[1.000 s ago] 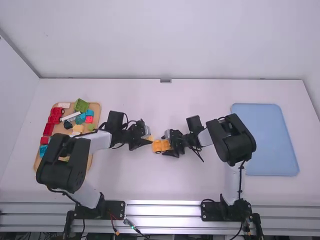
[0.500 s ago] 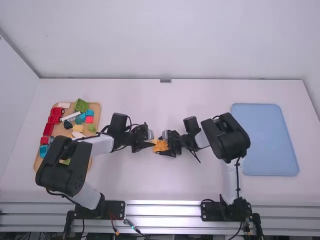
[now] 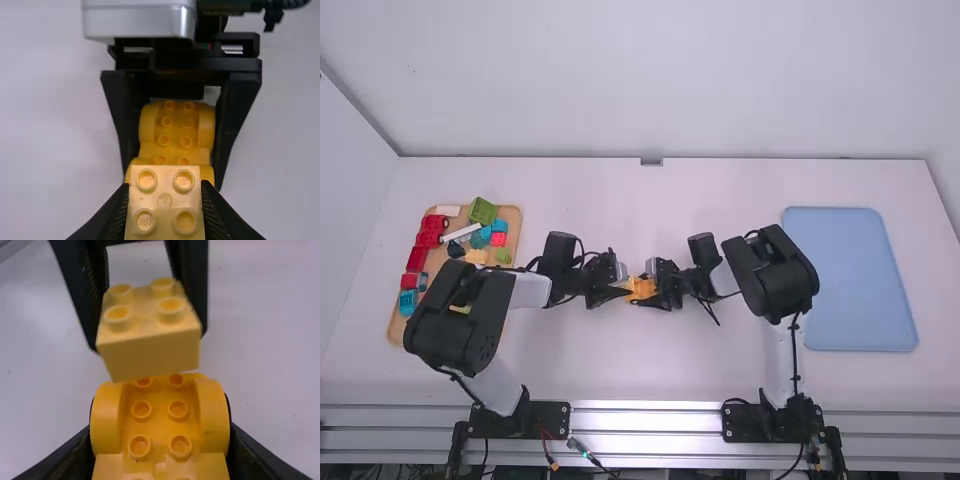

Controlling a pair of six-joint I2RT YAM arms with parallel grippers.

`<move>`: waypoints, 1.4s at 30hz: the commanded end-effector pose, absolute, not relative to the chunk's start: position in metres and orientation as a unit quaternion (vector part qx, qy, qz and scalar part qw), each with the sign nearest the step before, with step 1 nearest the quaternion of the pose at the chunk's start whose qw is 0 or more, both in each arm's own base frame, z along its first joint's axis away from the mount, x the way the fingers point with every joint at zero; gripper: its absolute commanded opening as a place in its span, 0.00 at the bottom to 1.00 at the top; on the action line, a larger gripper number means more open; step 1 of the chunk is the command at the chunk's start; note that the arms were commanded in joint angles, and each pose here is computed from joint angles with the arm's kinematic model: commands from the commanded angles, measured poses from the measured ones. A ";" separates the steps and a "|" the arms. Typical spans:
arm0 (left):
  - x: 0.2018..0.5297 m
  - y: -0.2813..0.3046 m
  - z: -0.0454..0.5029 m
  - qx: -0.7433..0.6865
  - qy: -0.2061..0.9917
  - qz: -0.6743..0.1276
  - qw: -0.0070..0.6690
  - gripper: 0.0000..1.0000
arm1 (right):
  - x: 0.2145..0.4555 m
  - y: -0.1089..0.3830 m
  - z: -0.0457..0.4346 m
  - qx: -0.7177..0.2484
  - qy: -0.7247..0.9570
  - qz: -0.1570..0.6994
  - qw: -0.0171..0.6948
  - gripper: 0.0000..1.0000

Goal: Assemble lego blocks to make yellow taxi

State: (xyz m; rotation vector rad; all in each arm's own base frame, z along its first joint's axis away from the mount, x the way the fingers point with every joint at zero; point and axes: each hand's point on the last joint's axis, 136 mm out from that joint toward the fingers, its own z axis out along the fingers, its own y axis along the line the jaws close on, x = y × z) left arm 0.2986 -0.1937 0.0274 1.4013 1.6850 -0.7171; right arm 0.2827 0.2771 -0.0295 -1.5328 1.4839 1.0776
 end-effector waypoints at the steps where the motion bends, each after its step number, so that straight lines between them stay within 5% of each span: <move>1: 0.299 -0.201 0.035 0.561 0.649 -0.305 0.414 0.02 | 0.283 0.272 -0.047 -0.584 0.610 0.410 0.345 0.59; 42: 0.304 -0.219 0.008 0.626 0.626 -0.289 0.364 0.02 | 0.280 0.267 -0.049 -0.579 0.612 0.392 0.370 0.69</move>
